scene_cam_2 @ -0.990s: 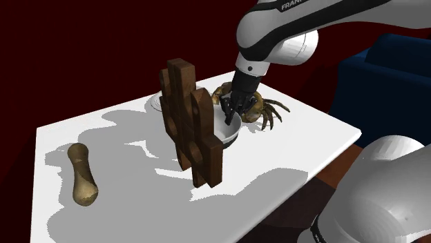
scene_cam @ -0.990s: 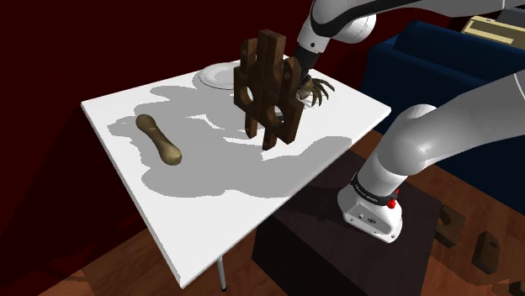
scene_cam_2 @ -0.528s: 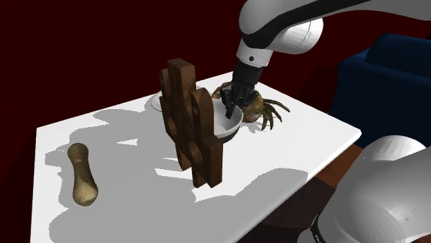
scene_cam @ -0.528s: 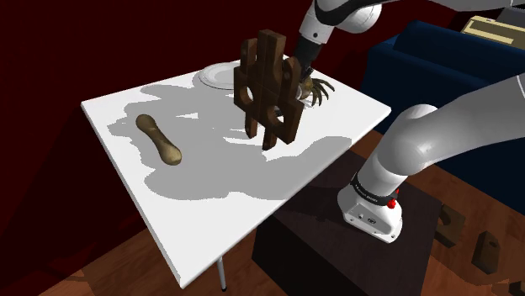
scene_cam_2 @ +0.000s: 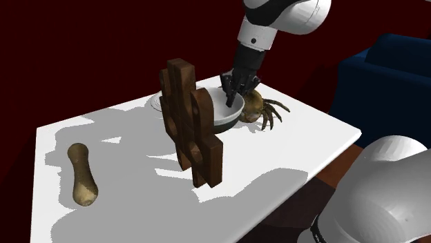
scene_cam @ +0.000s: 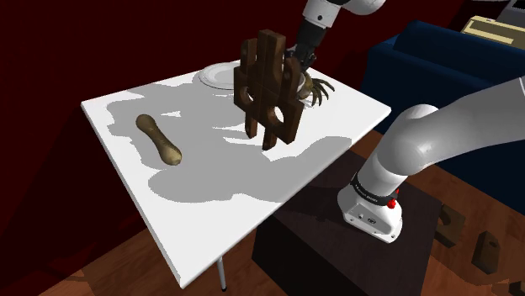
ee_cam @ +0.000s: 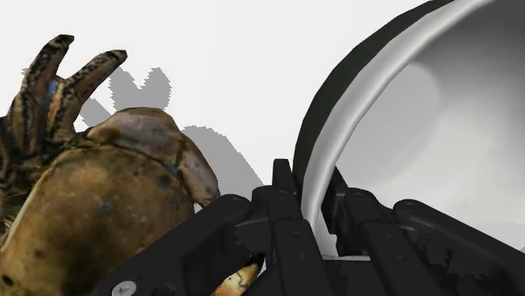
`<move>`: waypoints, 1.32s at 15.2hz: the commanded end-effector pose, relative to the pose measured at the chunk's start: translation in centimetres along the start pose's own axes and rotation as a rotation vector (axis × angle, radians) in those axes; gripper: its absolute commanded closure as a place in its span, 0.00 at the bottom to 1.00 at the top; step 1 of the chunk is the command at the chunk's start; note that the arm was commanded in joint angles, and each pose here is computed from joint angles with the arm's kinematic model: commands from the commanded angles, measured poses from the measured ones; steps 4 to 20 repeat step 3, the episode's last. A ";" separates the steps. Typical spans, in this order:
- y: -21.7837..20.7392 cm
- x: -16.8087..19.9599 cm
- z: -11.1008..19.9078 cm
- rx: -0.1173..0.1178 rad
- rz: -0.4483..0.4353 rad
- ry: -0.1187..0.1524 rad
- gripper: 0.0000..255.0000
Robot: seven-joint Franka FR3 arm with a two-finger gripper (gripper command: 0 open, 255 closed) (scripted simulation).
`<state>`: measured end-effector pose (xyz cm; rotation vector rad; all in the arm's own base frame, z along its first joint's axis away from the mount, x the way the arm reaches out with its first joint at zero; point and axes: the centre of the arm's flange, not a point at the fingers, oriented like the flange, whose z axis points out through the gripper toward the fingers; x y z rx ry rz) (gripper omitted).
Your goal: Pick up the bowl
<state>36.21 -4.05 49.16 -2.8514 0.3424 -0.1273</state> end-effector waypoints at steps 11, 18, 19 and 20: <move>-0.3 0.1 -1.1 0.000 0.000 0.000 1.00; -0.3 0.1 -1.1 0.000 0.000 0.000 1.00; -0.3 0.1 -1.1 0.000 0.000 0.000 1.00; -0.3 0.1 -1.1 0.000 0.000 0.000 1.00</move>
